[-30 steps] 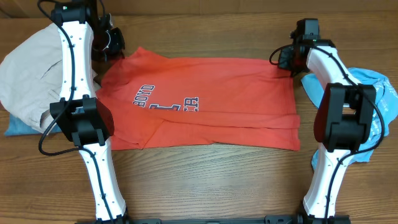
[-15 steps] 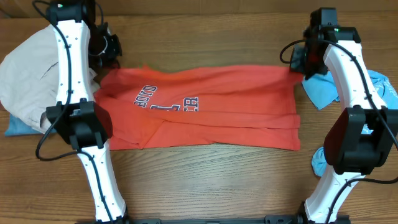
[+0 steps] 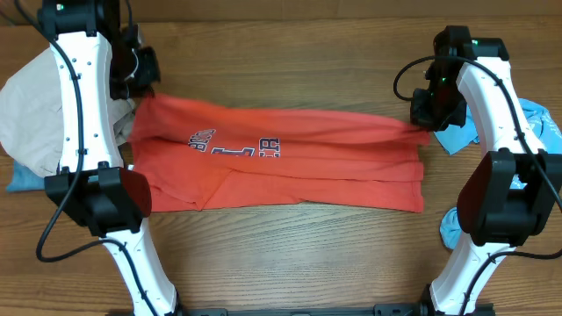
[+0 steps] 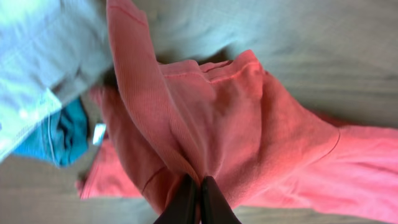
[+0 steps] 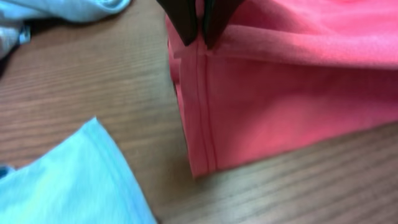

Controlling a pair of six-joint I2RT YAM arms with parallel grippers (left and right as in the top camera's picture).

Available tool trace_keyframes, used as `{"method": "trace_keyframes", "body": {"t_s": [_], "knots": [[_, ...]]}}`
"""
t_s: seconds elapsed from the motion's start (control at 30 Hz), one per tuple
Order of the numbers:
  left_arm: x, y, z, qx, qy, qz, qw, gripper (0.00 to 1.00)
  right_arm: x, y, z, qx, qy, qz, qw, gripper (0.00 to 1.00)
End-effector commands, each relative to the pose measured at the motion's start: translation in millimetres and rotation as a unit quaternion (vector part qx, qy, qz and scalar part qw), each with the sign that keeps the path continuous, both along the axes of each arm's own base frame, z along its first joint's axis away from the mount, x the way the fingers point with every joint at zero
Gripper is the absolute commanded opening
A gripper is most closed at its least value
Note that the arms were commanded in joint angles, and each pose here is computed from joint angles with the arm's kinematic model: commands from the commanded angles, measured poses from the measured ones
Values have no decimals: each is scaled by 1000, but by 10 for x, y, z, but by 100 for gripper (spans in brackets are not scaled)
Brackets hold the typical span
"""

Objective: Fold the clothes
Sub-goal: 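Fold the shirt's top half down toward the front with both grippers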

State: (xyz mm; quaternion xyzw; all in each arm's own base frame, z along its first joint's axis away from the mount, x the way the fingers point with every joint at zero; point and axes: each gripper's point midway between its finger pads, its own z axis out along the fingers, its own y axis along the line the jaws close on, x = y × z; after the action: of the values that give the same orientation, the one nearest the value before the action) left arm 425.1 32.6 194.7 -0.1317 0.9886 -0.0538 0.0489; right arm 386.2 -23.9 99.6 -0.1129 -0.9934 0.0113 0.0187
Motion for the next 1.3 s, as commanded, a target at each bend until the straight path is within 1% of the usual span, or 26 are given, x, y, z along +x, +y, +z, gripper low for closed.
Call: {"method": "trace_keyframes", "body": {"t_s": [0.0,0.1,0.2,0.3,0.37,0.57,0.8,1.17,1.23,1.27], "knots": [[-215,57,57,17,14,2,1000,4,-69,-22,123,4,2,-4,1000,4],[-356,43,-28,15,39,1,999,4,-167,-15,129,6,22,-4,1000,4],[-515,92,-175,30,76,1,997,4,-268,-9,138,7,42,-4,999,4],[-688,83,-375,28,122,-1,992,4,-372,-3,146,8,64,-4,998,4],[-757,84,-467,29,141,-2,990,4,-432,0,147,8,76,-2,997,4],[-924,64,-639,24,181,-4,983,4,-538,6,102,10,98,-2,995,4],[-1144,87,-785,32,230,-8,973,4,-722,-15,-128,2,134,-1,991,4],[-1414,230,-940,80,286,12,955,4,-973,-58,-354,-12,177,2,984,6],[-1441,226,-956,80,292,12,953,4,-1009,-56,-379,-12,183,3,983,8],[-1451,226,-961,80,294,13,952,4,-1014,-55,-399,-11,183,3,983,12]]}}
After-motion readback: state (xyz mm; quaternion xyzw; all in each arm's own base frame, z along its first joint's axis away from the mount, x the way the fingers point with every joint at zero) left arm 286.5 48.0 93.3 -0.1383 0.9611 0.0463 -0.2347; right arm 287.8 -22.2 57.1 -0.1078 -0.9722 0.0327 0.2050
